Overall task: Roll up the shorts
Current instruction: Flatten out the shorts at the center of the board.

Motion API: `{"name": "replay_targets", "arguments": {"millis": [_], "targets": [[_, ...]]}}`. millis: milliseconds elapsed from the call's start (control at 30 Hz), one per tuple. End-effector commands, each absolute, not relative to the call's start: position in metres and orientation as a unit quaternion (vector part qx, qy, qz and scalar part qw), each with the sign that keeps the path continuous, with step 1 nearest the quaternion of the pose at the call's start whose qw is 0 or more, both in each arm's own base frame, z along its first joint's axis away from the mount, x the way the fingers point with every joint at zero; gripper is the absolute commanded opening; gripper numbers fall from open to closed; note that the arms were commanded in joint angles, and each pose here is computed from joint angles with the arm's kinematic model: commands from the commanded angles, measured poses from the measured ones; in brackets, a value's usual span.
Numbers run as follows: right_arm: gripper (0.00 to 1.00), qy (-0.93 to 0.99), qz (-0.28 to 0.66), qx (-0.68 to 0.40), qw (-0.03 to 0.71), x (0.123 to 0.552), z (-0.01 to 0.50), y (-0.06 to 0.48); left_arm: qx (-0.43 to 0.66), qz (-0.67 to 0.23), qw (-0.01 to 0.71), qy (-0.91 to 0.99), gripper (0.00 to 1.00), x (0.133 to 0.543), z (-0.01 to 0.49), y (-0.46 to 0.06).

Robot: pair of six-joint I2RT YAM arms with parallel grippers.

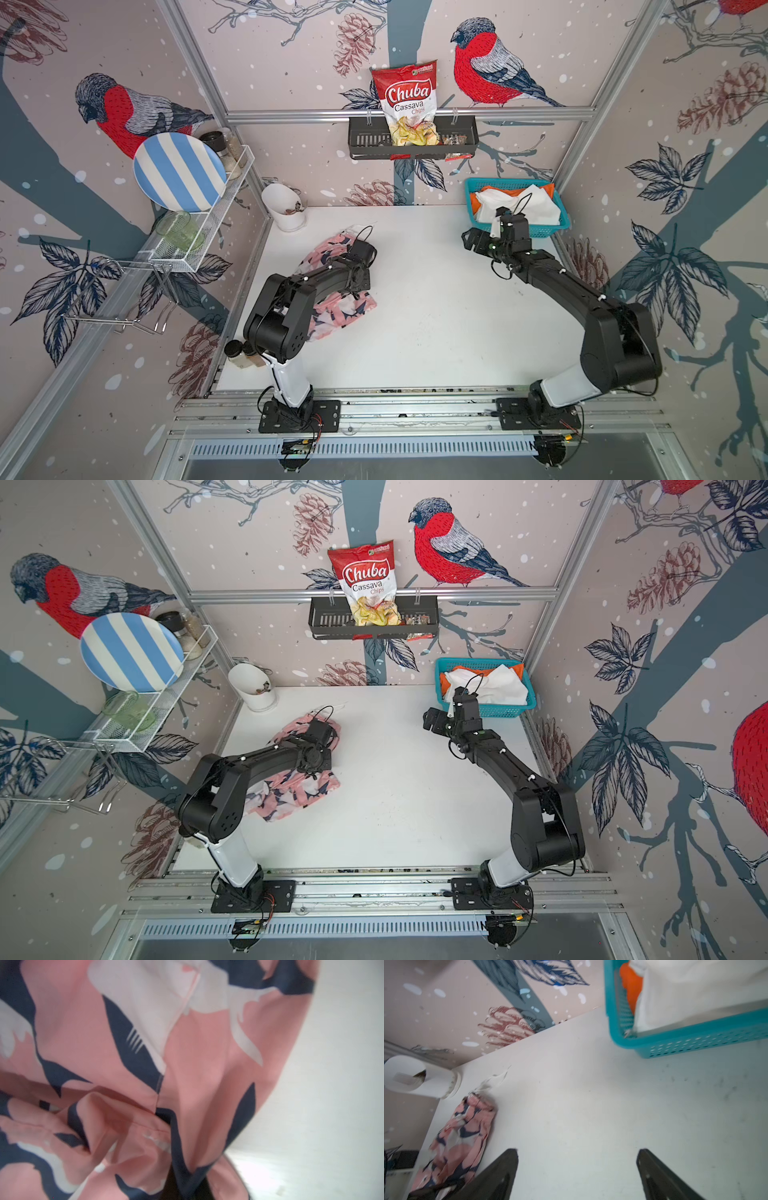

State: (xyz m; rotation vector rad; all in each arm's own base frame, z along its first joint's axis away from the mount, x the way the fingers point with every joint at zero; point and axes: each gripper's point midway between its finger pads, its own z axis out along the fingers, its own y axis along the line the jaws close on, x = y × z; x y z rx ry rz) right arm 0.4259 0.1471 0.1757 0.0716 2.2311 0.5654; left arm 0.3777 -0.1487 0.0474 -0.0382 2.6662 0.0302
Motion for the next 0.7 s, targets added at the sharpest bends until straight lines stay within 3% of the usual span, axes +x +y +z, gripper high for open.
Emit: {"name": "replay_targets", "arguments": {"millis": [0, 167, 267, 367, 567, 667], "targets": [[0.81, 0.872, 0.265, 0.01, 0.412, 0.417, 0.181, 0.16, 0.047, -0.039, 0.26, 0.964, 0.0, 0.371, 0.075, -0.208], [0.74, 0.878, 0.301, -0.005, 0.371, 0.402, 0.168, 0.176, 0.119, -0.112, 0.293, 0.942, 0.0, 0.338, 0.126, -0.284], [0.74, 0.885, 0.3, -0.017, 0.355, 0.395, 0.166, 0.18, 0.106, -0.155, 0.328, 0.926, 0.0, 0.33, 0.173, -0.289], [0.76, 0.883, 0.298, -0.022, 0.363, 0.392, 0.174, 0.18, 0.077, -0.145, 0.385, 0.908, 0.0, 0.342, 0.213, -0.263], [0.79, 0.887, 0.304, -0.054, 0.344, 0.39, 0.17, 0.198, 0.066, -0.1, 0.348, 0.93, 0.0, 0.368, 0.192, -0.212], [0.79, 0.884, 0.334, -0.09, 0.316, 0.383, 0.157, 0.226, 0.043, -0.088, 0.324, 0.941, 0.09, 0.377, 0.171, -0.192]]}}
